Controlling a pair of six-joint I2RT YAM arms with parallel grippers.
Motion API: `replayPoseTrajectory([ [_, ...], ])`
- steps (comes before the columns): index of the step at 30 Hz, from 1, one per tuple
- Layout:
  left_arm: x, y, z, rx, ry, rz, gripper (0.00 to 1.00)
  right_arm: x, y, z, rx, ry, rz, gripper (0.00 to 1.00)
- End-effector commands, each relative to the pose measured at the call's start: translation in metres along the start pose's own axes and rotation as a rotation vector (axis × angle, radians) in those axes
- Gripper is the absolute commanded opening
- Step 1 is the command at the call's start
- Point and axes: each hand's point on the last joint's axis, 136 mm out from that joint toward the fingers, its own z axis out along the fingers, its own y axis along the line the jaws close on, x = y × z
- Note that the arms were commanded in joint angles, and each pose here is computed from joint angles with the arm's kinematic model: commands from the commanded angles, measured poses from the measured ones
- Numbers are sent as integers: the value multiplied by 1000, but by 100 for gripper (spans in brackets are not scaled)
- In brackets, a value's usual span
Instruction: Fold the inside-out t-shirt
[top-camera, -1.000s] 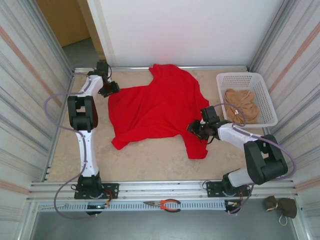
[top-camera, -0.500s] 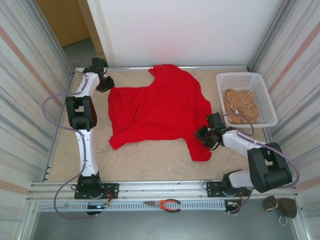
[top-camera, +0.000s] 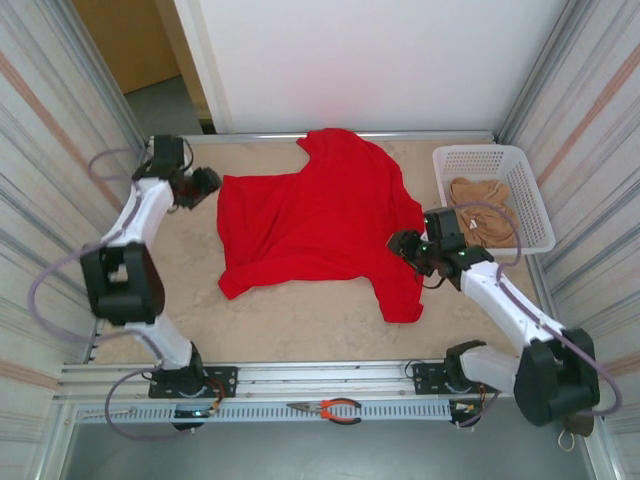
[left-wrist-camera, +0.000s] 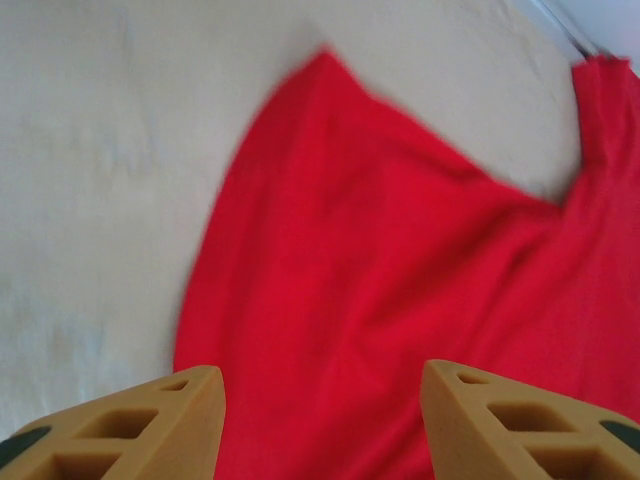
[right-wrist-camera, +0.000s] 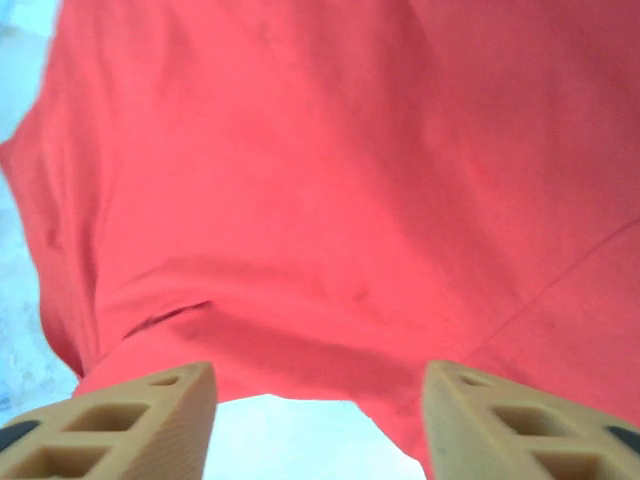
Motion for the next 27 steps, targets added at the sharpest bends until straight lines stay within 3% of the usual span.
replayPoseTrajectory([
  [1,57,12,-9,55,50,-136,55,20,-38,-19,143,43,-11,62],
  [6,136,43,-34,24,77,-169,56,47,-80,-35,222,42,51,69],
  [13,197,77,-46,-27,96,-170,57,78,-123,-34,286,73,122,68],
  [17,210,88,-45,-57,122,-168,57,84,-133,-32,305,77,132,60],
  [23,213,93,-42,-68,123,-164,57,91,-144,-28,321,79,156,37],
  [27,212,94,-39,-76,126,-158,57,90,-146,-25,315,67,178,34],
])
